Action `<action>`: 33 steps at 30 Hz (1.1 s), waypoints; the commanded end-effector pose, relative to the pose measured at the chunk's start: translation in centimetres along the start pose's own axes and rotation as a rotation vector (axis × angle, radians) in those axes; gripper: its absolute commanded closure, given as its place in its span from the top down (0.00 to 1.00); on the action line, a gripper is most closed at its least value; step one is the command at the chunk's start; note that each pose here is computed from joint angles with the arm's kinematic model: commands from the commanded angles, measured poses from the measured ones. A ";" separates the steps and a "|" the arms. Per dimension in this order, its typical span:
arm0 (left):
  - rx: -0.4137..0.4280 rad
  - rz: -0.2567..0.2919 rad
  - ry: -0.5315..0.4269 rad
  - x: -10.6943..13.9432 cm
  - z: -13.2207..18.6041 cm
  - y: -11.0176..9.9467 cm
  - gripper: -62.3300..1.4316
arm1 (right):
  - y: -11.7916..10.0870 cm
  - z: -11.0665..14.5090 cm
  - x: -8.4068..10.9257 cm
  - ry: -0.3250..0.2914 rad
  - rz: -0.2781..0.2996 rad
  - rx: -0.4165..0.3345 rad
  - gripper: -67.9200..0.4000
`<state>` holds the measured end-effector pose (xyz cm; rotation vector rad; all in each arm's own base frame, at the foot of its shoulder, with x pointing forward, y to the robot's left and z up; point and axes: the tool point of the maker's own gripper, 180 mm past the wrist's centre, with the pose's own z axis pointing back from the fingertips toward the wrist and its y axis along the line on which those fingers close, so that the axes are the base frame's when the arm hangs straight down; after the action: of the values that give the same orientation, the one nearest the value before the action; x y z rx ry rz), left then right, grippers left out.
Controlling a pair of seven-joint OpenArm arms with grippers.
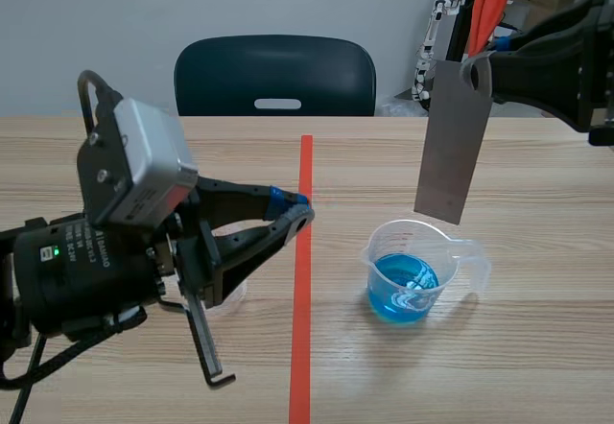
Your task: Do the redox reaction experiment. move the plate over the blue solution
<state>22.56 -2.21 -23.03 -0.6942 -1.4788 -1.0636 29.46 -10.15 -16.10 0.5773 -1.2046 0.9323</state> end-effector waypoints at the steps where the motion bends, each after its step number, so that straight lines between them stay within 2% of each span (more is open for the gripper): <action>1: -0.002 -0.006 -0.015 0.6 -0.4 0.1 0.09 | -0.3 0.4 0.7 -0.020 0.013 0.000 0.02; 8: -0.049 -0.021 -0.016 0.9 -1.4 -0.4 0.09 | -0.3 0.4 0.7 -0.020 0.013 0.000 0.02; 14: -0.074 -0.013 0.006 0.1 -2.1 -0.8 0.09 | -0.3 0.4 0.7 -0.020 0.013 0.000 0.02; 19: -0.063 0.009 0.005 -0.3 -2.2 -0.6 0.09 | -0.3 0.4 0.7 -0.020 0.013 0.000 0.02; 25: -0.006 0.071 -0.045 0.5 -1.8 0.5 0.09 | -0.3 0.4 0.7 -0.020 0.013 0.000 0.02; 33: 0.003 0.073 -0.050 0.6 -1.8 0.8 0.09 | -0.3 0.4 0.7 -0.020 0.013 0.000 0.02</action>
<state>23.85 -3.40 -23.27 -0.7571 -1.4520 -1.0102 29.46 -10.15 -16.09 0.5777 -1.2048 0.9321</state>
